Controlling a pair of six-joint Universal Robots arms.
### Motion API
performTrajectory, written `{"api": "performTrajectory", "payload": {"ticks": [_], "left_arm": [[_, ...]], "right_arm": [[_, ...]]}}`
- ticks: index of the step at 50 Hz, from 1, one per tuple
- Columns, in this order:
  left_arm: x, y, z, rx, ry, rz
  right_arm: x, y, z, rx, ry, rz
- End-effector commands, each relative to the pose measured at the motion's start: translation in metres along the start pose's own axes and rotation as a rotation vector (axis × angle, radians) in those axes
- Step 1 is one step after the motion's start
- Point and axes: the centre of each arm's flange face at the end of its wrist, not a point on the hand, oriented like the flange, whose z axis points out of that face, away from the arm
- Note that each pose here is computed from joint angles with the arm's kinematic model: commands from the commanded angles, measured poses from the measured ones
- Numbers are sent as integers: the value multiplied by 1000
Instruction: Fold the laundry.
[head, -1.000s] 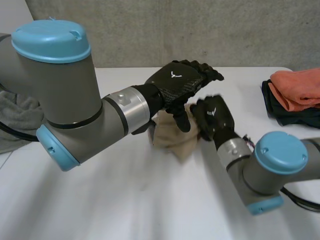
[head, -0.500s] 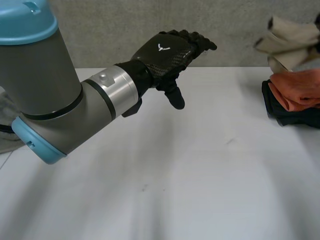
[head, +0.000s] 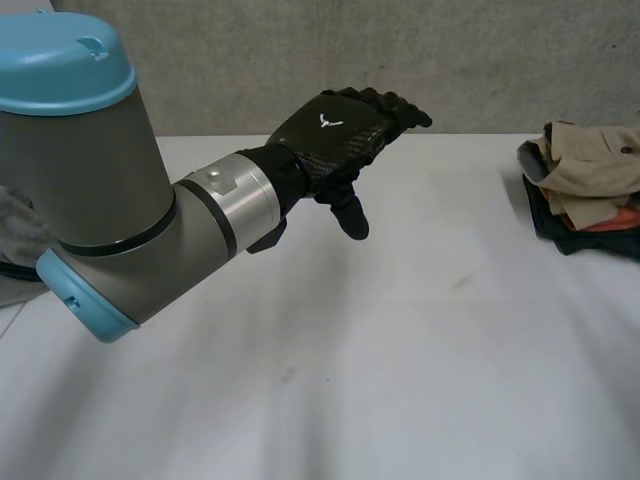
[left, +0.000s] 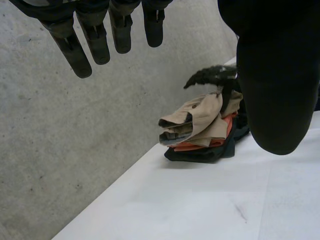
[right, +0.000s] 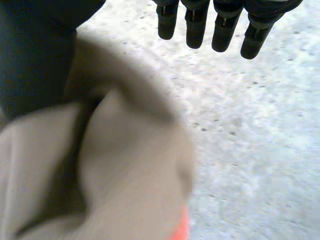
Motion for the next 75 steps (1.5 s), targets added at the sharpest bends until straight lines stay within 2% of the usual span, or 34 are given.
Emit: {"api": "performTrajectory", "payload": {"ticks": [1, 4, 8, 9, 12, 14, 15, 16, 20, 23, 24, 25, 28, 29, 32, 33, 38, 40, 41, 45, 49, 52, 58, 59, 63, 64, 69, 72, 75], "left_arm": [[4, -3, -1, 7, 7, -1], [8, -5, -2, 10, 18, -3], [13, -14, -5, 32, 27, 3], [13, -16, -6, 36, 26, 7], [13, -28, -9, 73, 22, 20], [12, -40, -13, 110, 16, 29], [11, -46, -14, 130, 10, 31], [10, -49, -15, 142, 6, 30], [1, -73, -25, 221, -42, 25], [-27, -86, -36, 254, -182, 34], [-39, -88, -39, 257, -236, 40], [-68, -89, -47, 255, -361, 51], [-116, -79, -60, 213, -551, 75], [-147, -67, -69, 164, -665, 109], [-183, -42, -80, 57, -780, 193], [-205, -20, -82, -29, -823, 256], [-267, 61, -80, -252, -887, 423], [-286, 91, -81, -317, -899, 457], [-306, 120, -86, -376, -916, 479], [-342, 182, -102, -500, -944, 490], [-357, 221, -105, -529, -925, 481], [-363, 241, -104, -511, -903, 484], [-363, 245, -97, -468, -879, 501], [-361, 242, -95, -460, -883, 505], [-340, 184, -71, -341, -898, 541], [-330, 157, -65, -279, -902, 541], [-290, 86, -50, -81, -875, 483], [-241, 40, -33, 72, -788, 390], [-182, 7, -21, 198, -663, 249]], "right_arm": [[29, -54, -27, -138, 102, 29], [40, -67, -40, -221, 151, -1], [56, -92, -59, -350, 264, -150], [60, -101, -62, -377, 307, -240], [69, -122, -63, -380, 415, -406], [57, -135, -55, -334, 419, -447], [46, -144, -49, -291, 408, -456], [17, -162, -36, -189, 368, -458], [-45, -203, -27, 48, 284, -425], [-79, -219, -32, 161, 212, -389], [-103, -224, -38, 211, 138, -358], [-119, -224, -41, 231, 88, -338], [-181, -218, -60, 266, -103, -281], [-195, -215, -66, 262, -148, -268], [-235, -200, -89, 211, -264, -224], [-243, -196, -95, 194, -286, -216], [-265, -166, -120, 63, -367, -189], [-269, -154, -128, 8, -386, -194], [-270, -151, -129, -7, -391, -198], [-273, -141, -138, -58, -415, -227], [-270, -133, -143, -96, -418, -241], [-271, -128, -147, -115, -426, -238], [-273, -120, -156, -149, -438, -232], [-273, -119, -158, -154, -442, -231], [-270, -117, -158, -163, -432, -233], [-268, -117, -157, -165, -428, -232], [-262, -121, -153, -153, -406, -236], [-258, -127, -150, -138, -386, -236], [-250, -132, -146, -136, -339, -240]]}}
